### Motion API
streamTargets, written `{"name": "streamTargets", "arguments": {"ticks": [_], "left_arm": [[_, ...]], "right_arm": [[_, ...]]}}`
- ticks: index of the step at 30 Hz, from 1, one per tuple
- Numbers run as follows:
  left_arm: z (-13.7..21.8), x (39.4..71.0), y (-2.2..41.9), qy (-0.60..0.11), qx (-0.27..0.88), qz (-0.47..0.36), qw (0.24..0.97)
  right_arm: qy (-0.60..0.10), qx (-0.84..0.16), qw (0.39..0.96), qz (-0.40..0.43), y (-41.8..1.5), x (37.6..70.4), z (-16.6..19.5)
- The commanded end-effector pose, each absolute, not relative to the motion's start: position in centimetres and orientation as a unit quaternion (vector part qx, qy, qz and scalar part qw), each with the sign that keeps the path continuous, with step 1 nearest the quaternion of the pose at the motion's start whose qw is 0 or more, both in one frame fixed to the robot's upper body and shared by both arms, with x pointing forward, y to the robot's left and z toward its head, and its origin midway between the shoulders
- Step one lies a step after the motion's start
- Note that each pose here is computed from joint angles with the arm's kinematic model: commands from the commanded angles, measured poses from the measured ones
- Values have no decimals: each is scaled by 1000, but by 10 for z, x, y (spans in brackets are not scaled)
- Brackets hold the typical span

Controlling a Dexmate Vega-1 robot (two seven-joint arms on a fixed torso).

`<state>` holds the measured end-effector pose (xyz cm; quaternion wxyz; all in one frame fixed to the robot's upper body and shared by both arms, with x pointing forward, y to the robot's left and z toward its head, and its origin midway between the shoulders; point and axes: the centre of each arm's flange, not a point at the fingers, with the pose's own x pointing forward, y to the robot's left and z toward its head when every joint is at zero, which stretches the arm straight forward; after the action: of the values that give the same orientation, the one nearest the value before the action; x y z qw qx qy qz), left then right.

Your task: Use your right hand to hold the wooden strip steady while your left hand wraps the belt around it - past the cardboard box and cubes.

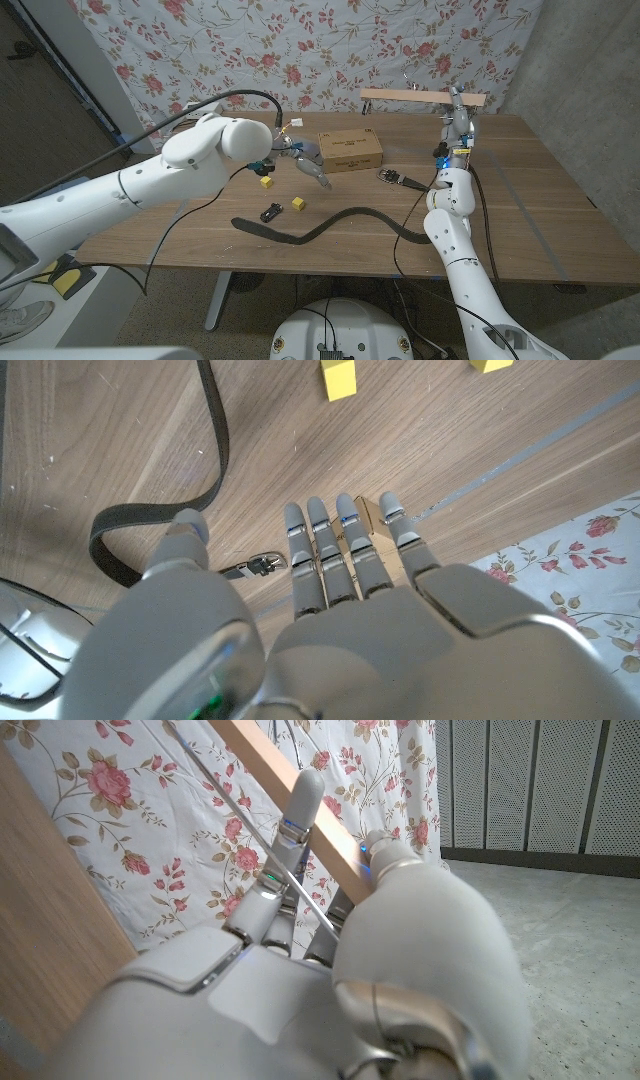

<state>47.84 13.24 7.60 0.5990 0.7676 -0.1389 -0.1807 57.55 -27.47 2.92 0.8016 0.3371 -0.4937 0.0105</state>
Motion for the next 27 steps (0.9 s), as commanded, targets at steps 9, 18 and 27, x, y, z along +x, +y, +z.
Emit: {"name": "streamTargets", "arguments": {"ticks": [9,18,27], "left_arm": [[41,455,106,-137,842,-121,508],[20,460,94,-143,850,-107,495],[6,467,86,-136,866,-89,473]], "right_arm": [[-499,351,792,12,-281,567,16],[-500,355,790,7,-290,565,9],[-499,362,788,5,-297,567,6]]}}
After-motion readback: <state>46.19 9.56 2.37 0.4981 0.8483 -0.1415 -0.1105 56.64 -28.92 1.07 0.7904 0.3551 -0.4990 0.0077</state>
